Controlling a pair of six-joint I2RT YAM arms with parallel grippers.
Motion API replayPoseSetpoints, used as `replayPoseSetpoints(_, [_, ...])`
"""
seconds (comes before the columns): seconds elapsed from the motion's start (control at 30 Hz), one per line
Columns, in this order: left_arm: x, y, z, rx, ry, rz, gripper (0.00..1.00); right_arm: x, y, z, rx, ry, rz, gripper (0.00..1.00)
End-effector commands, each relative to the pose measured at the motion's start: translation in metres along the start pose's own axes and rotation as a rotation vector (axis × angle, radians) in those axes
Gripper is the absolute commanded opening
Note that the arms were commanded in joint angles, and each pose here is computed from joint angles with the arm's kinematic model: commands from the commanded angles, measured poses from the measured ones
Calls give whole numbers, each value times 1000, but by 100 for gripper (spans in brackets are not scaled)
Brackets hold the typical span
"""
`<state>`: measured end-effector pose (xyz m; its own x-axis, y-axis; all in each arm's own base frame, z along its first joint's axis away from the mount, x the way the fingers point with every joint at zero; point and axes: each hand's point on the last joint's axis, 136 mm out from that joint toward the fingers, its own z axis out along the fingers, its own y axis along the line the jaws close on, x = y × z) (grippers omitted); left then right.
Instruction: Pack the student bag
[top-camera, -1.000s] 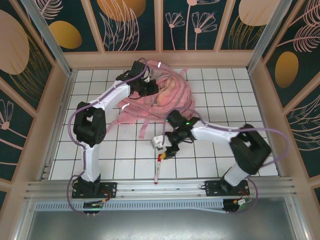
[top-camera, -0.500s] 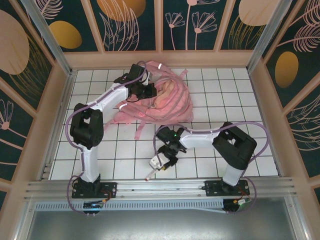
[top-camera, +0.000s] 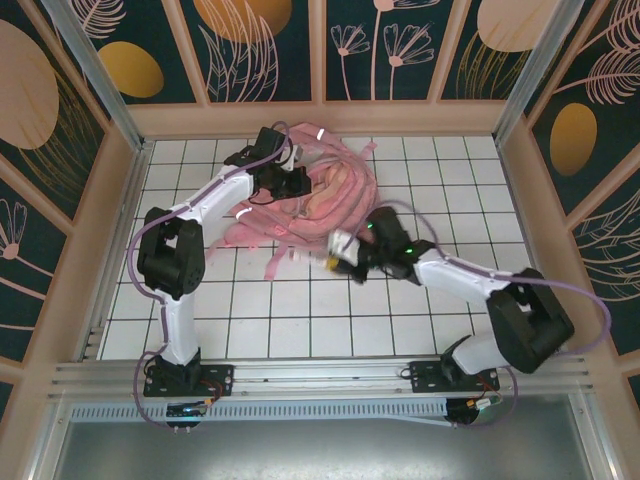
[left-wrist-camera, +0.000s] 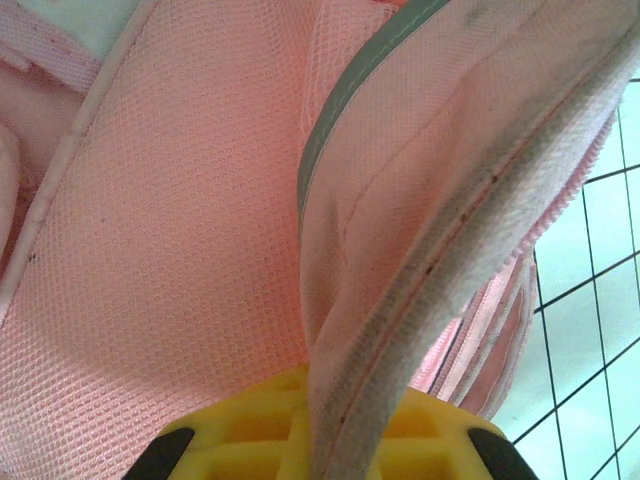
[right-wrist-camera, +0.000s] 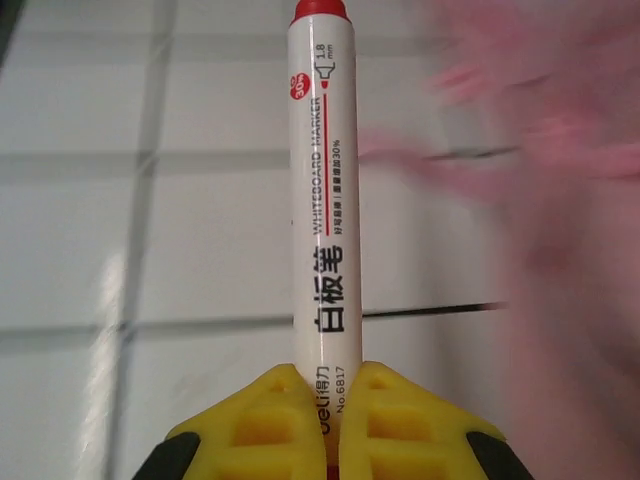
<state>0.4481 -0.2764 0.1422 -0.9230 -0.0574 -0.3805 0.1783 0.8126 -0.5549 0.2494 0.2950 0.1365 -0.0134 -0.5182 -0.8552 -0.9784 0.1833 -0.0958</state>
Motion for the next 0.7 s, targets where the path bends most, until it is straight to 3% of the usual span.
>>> replayPoseSetpoints(0.0, [-7, -25, -30, 63, -9, 1, 0, -46, -82, -34, 242, -340, 561, 0])
replayPoseSetpoints(0.2, [-22, -48, -44, 140, -43, -63, 0, -41, -126, -9, 182, -356, 1288, 0])
replayPoseSetpoints(0.27, [-26, -55, -49, 173, -66, -92, 0, -47, -131, 0, 120, -443, 1545, 0])
replayPoseSetpoints(0.33, [-27, -59, -53, 200, -86, -112, 0, -55, -133, 0, 67, -585, 1666, 0])
replayPoseSetpoints(0.4, [-24, -60, -52, 217, -82, -118, 0, -54, -138, 4, 37, -643, 1780, 0])
replayPoseSetpoints(0.67, [-4, -68, -42, 227, -21, -67, 0, -38, -184, 35, 126, -681, 1985, 0])
